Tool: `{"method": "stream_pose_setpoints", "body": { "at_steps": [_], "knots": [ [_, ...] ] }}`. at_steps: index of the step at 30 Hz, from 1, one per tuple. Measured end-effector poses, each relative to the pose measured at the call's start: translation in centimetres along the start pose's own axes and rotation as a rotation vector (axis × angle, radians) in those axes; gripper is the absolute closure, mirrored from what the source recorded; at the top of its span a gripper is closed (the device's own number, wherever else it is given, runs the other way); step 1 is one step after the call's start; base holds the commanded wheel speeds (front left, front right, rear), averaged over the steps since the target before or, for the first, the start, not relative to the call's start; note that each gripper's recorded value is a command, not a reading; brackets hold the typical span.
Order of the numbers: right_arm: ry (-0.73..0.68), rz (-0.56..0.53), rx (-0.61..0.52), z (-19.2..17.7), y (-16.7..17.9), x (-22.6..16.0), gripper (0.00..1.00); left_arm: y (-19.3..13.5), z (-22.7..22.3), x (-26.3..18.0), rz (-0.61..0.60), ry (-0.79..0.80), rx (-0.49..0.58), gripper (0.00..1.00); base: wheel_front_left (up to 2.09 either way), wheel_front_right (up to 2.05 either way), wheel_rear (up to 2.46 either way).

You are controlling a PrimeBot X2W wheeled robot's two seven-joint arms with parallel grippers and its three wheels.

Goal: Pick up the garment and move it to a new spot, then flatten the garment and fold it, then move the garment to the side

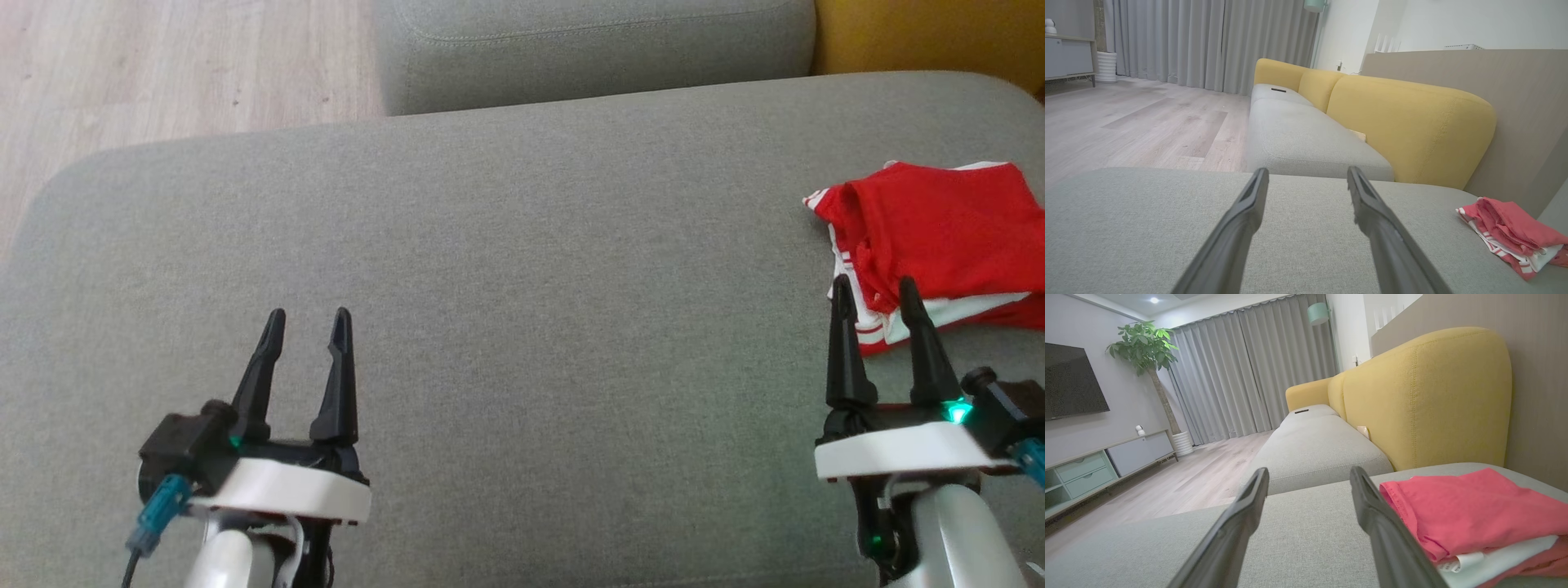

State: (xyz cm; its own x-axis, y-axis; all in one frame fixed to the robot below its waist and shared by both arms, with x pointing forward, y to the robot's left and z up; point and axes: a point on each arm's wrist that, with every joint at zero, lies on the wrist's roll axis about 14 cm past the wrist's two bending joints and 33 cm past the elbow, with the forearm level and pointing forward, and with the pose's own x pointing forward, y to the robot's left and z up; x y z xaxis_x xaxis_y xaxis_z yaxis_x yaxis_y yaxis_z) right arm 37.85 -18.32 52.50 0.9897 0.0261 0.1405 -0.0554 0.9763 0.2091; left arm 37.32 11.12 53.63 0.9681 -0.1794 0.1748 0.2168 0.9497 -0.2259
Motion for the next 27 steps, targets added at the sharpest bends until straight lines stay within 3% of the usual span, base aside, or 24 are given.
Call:
{"method": "stream_pose_setpoints", "body": {
  "at_steps": [27],
  "knots": [
    [-0.005, 0.006, -0.005, 0.25, 0.22, -0.42, 0.0, 0.27, -0.86, -0.17, 0.029, 0.028, 0.012, 0.0, 0.0, 0.0, 0.0]
  ]
}}
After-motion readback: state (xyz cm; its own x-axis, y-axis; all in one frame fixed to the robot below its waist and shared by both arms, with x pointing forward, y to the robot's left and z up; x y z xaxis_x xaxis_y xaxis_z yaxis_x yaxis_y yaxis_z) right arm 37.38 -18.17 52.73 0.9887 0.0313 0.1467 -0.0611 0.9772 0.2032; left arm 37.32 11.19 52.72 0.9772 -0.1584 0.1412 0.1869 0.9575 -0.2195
